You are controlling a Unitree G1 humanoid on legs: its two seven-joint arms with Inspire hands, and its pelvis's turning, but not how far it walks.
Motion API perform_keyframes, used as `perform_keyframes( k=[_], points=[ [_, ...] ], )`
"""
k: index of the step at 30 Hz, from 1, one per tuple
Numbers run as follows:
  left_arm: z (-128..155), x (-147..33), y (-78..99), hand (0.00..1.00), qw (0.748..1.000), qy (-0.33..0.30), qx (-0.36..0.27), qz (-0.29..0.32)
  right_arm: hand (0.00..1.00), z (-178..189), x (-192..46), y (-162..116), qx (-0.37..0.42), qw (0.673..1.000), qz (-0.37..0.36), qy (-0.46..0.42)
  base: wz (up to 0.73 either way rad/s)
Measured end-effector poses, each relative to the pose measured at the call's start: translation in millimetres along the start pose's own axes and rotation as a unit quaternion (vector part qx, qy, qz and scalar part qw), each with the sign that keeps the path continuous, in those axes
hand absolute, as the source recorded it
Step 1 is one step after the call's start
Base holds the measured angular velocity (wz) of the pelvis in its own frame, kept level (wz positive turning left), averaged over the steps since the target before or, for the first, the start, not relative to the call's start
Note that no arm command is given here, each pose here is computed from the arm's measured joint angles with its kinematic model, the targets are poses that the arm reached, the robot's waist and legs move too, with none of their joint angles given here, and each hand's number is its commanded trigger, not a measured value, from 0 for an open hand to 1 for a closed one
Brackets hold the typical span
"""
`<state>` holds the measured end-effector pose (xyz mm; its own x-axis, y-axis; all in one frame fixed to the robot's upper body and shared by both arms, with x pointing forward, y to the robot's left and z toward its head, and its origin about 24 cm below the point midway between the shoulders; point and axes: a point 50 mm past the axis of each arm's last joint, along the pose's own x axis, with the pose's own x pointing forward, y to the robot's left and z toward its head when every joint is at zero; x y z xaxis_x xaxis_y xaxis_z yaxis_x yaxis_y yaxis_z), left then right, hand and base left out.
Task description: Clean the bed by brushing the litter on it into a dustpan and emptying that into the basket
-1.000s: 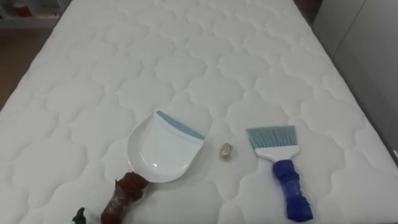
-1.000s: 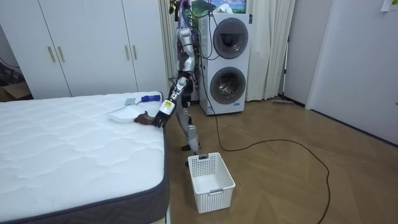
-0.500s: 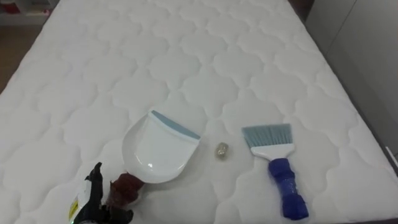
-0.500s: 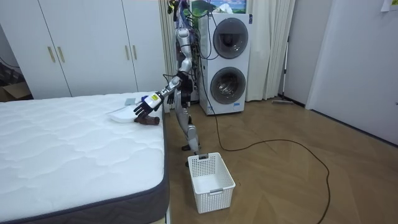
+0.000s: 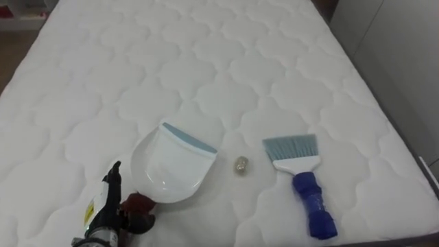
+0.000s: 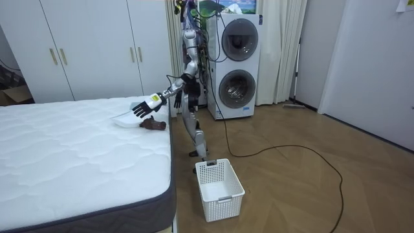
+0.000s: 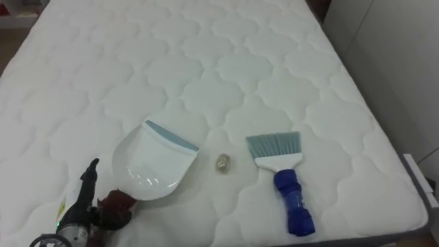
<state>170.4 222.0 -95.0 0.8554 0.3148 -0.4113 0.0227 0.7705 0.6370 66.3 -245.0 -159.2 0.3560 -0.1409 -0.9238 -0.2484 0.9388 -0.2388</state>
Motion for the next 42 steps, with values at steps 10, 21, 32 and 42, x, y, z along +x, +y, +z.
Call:
perform_keyframes(
  k=[10,21,32,42],
  points=[
    [6,6.7,1.3,0.00,1.000,-0.002,0.000,0.002,0.00,1,1,-3,0.030,1.000,-0.005,0.002,0.00],
    [0,8.3,-1.7,0.00,1.000,0.020,-0.011,0.000,0.00,-2,0,-1,0.087,0.996,-0.004,0.005,-0.02],
    [1,13.1,-2.2,0.00,1.000,0.025,-0.012,-0.001,0.00,6,3,-6,0.074,0.997,-0.006,0.002,0.02],
    [10,20.5,-1.9,0.00,1.000,0.012,-0.008,-0.004,0.00,18,5,-12,0.036,0.999,-0.007,-0.010,0.00]
  ],
)
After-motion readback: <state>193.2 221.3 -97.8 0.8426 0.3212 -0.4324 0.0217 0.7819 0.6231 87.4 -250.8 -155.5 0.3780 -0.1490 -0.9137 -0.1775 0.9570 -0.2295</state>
